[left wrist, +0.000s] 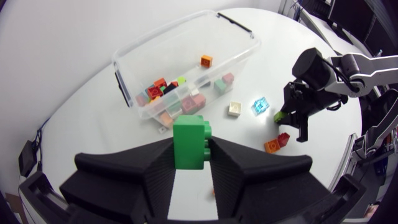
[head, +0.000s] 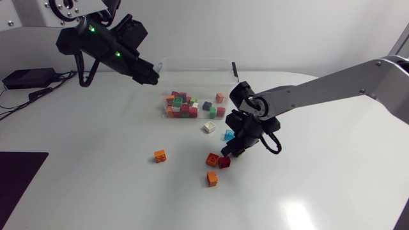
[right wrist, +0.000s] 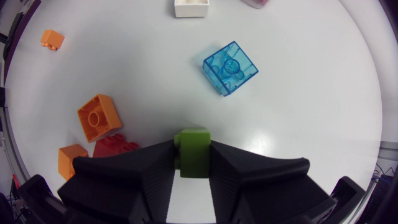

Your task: Place the duplo bricks in the container

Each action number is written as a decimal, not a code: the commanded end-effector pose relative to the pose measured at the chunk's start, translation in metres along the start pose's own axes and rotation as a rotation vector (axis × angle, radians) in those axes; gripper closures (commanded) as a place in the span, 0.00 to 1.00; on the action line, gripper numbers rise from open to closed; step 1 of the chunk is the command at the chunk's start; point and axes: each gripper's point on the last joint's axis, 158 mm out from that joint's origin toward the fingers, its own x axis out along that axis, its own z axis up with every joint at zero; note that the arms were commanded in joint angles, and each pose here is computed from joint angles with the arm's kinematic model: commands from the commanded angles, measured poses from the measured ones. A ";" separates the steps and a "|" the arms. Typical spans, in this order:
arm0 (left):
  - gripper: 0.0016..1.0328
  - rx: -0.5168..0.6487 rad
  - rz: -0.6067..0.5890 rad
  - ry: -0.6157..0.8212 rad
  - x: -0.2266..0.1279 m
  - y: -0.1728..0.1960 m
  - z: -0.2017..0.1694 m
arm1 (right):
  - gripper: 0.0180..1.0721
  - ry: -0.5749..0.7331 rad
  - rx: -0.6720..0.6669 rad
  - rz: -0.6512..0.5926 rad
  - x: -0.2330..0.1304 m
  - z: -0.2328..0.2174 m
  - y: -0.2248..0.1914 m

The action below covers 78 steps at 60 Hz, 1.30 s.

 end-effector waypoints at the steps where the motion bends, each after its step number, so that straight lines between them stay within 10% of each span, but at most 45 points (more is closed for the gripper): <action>1: 0.71 -0.026 -0.014 -0.040 0.007 -0.001 0.019 | 0.72 -0.033 -0.001 -0.014 -0.023 0.004 -0.001; 43: 0.64 -0.139 0.031 -0.174 0.106 0.060 0.096 | 0.72 -0.359 -0.008 -0.026 -0.158 0.093 -0.008; 52: 0.05 -0.150 0.044 -0.168 0.119 0.075 0.093 | 0.72 -0.436 -0.008 -0.023 -0.180 0.115 -0.010; 78: 0.04 -0.095 0.081 -0.197 0.029 0.066 0.072 | 0.72 -0.617 0.005 -0.020 -0.203 0.184 -0.023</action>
